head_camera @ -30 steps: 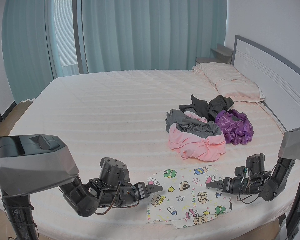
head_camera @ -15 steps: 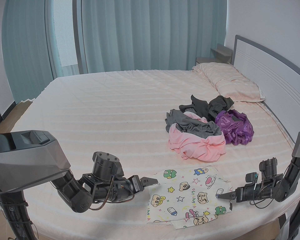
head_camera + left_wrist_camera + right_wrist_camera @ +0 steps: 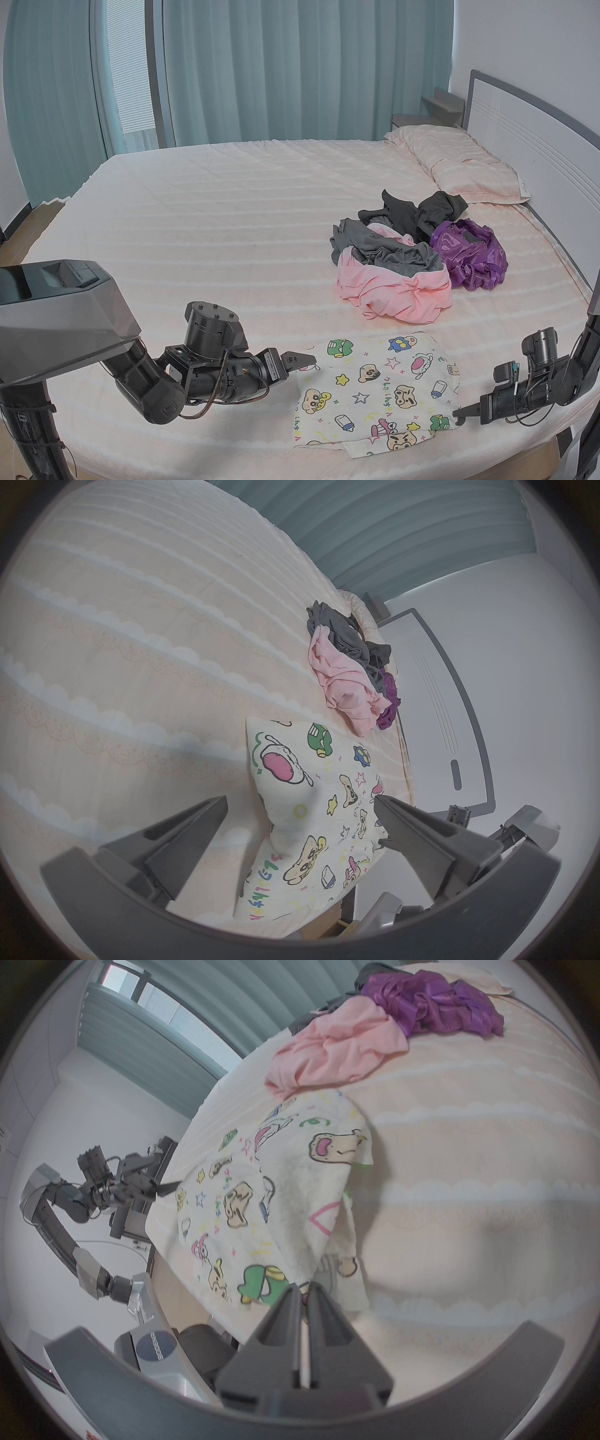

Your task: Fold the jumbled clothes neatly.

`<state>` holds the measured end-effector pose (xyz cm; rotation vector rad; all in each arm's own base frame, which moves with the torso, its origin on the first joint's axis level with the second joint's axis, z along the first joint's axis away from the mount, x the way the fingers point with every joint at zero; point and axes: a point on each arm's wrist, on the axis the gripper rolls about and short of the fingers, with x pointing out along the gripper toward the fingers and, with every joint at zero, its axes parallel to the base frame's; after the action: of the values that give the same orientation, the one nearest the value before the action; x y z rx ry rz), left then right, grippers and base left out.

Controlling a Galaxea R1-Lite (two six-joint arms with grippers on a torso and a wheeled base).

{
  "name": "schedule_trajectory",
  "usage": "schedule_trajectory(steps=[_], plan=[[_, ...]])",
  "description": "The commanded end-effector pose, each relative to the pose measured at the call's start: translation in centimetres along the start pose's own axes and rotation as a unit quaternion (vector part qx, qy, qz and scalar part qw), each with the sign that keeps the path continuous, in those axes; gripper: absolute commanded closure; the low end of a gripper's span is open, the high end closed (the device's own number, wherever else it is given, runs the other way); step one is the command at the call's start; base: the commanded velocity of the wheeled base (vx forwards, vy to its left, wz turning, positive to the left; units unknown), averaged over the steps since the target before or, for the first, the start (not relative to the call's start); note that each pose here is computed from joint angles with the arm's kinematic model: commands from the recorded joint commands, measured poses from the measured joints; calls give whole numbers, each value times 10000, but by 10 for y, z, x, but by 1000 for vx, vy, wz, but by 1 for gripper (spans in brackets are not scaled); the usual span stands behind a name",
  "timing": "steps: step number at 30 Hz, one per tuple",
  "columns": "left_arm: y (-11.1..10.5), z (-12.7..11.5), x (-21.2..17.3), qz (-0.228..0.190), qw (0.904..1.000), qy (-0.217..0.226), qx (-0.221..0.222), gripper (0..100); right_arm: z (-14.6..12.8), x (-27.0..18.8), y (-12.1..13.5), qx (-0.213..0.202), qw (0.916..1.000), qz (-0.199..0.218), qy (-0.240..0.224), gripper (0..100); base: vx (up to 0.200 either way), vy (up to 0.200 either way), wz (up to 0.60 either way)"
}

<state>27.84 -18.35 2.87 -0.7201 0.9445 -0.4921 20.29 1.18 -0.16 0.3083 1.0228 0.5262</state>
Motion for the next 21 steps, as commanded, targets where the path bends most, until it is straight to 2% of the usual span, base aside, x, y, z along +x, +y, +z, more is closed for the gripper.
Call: schedule_trajectory(steps=[1, 5, 8, 11, 14, 15, 21], plan=[[-4, 0, 0, -46, 10000, -63, 22, 0, -3, -3, -2, -47, 9999, -40, 111, 100, 0, 0, 0], [-7, 2, -1, -164, 9997, -147, -103, 0, -3, -8, -4, -102, 9999, -86, 91, 100, 0, 0, 0], [-18, 8, -4, -454, 9976, -335, -403, 0, -1, -12, -2, -98, 9999, -99, 61, 100, 0, 0, 0], [-27, 12, -7, -734, 9939, -451, -695, 0, -3, -14, 0, -33, 9997, -87, 205, 100, 0, 0, 0], [-31, 7, -3, -859, 9927, -434, -724, 0, -3, -13, 1, -77, 9993, -76, 362, 100, 0, 0, 0], [-32, 6, -3, -895, 9925, -424, -717, 0, -2, -13, 1, -96, 9991, -119, 385, 0, 0, 0, 0], [-39, -5, 6, -1009, 9912, -247, -823, 0, 2, -18, 3, -183, 9991, -192, 322, 0, 0, 0, 0]])
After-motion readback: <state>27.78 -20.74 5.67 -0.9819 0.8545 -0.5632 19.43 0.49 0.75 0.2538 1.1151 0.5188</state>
